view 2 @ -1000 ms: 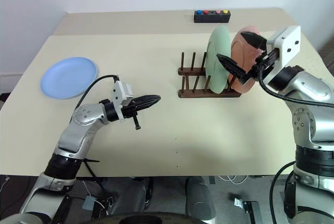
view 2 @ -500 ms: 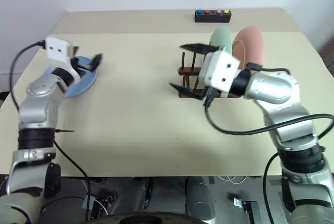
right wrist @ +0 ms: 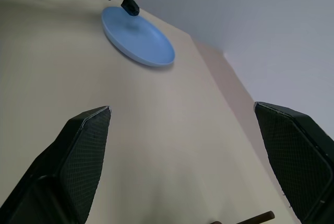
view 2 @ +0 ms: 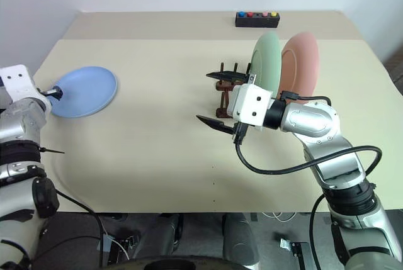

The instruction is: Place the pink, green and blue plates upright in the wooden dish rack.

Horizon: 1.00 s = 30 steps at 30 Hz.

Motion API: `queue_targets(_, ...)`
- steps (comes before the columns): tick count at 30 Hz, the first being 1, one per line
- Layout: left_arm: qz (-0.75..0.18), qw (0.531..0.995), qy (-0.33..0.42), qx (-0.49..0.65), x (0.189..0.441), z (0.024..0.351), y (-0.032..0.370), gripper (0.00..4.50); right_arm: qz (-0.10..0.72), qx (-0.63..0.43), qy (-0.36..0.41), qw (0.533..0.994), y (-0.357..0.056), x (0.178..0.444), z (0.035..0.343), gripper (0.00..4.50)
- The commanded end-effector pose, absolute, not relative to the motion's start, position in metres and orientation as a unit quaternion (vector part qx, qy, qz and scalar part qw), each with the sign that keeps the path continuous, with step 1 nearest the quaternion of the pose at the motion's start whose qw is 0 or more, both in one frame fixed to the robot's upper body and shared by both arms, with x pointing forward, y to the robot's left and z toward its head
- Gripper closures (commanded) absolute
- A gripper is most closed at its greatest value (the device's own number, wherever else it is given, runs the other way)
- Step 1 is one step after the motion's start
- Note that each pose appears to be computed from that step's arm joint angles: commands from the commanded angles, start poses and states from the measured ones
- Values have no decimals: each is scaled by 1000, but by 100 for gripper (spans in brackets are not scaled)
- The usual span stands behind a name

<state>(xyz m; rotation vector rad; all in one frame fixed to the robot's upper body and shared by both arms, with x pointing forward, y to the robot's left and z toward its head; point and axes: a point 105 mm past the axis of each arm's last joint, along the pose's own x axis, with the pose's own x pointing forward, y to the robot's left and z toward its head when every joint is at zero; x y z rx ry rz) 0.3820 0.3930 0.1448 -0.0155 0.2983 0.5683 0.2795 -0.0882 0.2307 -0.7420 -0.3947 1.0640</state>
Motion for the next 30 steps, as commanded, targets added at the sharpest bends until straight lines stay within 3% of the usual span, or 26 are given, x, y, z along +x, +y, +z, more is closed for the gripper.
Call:
queue_targets(1, 290, 945, 151, -6, 383, 149, 397, 2, 481, -348, -205, 778, -90, 275, 240, 0)
queue_targets(5, 256, 952, 164, -40, 390, 139, 386, 2, 477, -348, -202, 781, -92, 275, 239, 0)
queue_targets(7, 254, 950, 168, -70, 390, 134, 385, 56, 475, -349, -202, 782, -92, 275, 239, 0)
queue_targets(9, 257, 948, 160, -95, 391, 134, 385, 138, 473, -350, -202, 783, -93, 275, 239, 0)
queue_targets(15, 246, 954, 116, -127, 398, 146, 377, 449, 469, -351, -202, 785, -95, 276, 239, 0)
queue_targets(21, 142, 977, 1, -163, 410, 182, 329, 449, 465, -354, -200, 786, -96, 278, 239, 0)
queue_targets(25, 95, 978, -50, -178, 407, 199, 305, 449, 461, -358, -201, 786, -97, 280, 239, 0)
queue_targets(30, -12, 978, -148, -148, 400, 242, 246, 449, 446, -388, -211, 778, -96, 285, 240, 0)
